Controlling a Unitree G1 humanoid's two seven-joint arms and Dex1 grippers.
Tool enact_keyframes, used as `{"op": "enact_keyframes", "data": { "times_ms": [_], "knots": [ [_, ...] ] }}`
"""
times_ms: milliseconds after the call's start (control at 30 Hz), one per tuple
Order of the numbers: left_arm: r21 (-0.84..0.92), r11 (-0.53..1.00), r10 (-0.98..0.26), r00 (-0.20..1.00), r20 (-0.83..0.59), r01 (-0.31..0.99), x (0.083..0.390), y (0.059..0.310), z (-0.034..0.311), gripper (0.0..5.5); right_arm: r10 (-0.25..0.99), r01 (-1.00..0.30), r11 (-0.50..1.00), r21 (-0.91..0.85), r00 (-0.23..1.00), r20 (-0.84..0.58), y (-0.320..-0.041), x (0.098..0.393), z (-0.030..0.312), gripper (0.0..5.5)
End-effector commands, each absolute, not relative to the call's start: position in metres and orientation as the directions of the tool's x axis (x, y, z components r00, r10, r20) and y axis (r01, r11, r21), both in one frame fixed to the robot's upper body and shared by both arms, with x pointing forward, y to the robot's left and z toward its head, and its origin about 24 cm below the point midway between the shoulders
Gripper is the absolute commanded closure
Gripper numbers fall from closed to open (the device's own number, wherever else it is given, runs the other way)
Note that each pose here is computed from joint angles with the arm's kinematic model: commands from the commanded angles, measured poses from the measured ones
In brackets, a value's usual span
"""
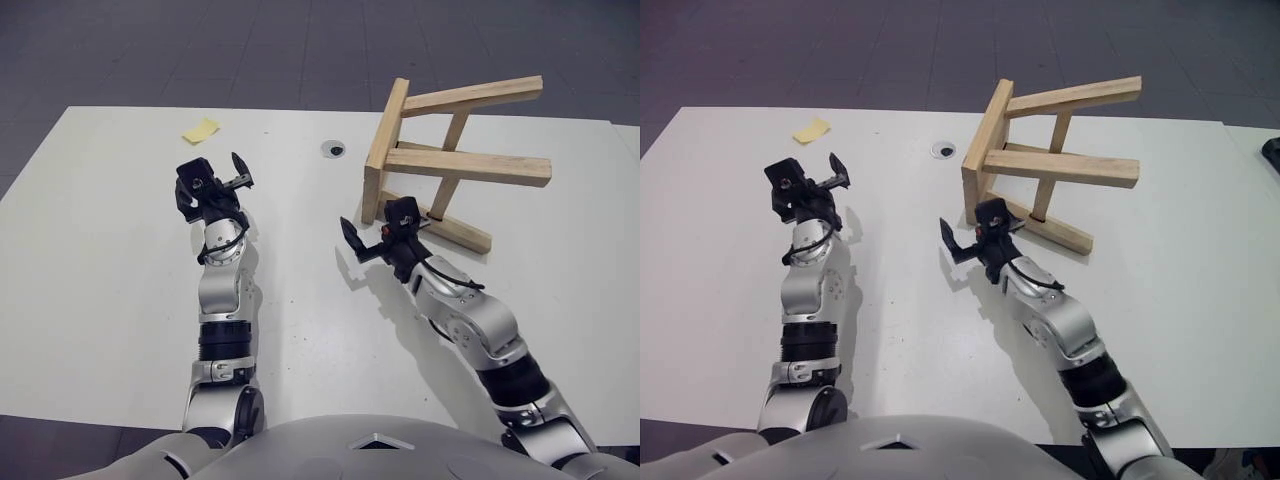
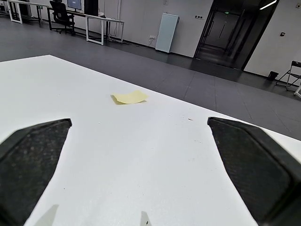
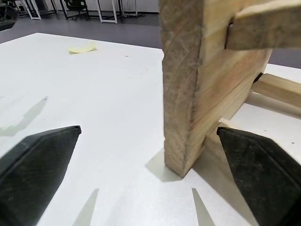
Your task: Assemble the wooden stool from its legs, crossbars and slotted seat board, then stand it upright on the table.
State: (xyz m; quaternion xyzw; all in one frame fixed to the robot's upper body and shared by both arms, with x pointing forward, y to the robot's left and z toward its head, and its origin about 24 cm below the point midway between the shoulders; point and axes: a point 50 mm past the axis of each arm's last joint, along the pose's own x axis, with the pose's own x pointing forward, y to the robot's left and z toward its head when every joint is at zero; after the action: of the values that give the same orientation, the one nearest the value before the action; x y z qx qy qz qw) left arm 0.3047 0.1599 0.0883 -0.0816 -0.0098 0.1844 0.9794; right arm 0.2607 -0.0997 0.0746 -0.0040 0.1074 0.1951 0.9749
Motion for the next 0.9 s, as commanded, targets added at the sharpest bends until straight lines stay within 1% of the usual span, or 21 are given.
{"op": "enact_keyframes", "data": {
  "times_ms": [33,167,300,400,567,900],
  "knots": [
    [-0.158,0.929,0.338,0.941,-0.007,-0.335,0.308,0.156,0.088,0.1,0.307,-0.314,0.95,-0.009,0.934,-0.182,-0.097,0.275,0.068,0.11],
    [-0.154,0.932,0.331,0.944,-0.003,-0.328,0.31,0.156,0.09,0.1,0.267,-0.279,0.959,-0.043,0.947,-0.179,-0.086,0.285,0.06,0.11],
    [-0.148,0.933,0.331,0.944,-0.004,-0.328,0.311,0.157,0.089,0.1,0.223,-0.232,0.972,-0.035,0.96,-0.168,-0.077,0.297,0.055,0.11],
    [-0.146,0.934,0.328,0.945,-0.008,-0.326,0.312,0.156,0.089,0.1,0.163,-0.173,0.983,-0.057,0.976,-0.145,-0.073,0.305,0.054,0.11],
    [-0.146,0.931,0.337,0.942,-0.009,-0.334,0.311,0.158,0.088,0.1,0.105,-0.115,0.99,-0.084,0.988,-0.114,-0.077,0.308,0.054,0.96],
    [-0.147,0.93,0.34,0.94,-0.015,-0.338,0.311,0.158,0.088,0.1,0.109,-0.118,0.989,-0.084,0.988,-0.112,-0.073,0.309,0.056,2.58]
  ]
}}
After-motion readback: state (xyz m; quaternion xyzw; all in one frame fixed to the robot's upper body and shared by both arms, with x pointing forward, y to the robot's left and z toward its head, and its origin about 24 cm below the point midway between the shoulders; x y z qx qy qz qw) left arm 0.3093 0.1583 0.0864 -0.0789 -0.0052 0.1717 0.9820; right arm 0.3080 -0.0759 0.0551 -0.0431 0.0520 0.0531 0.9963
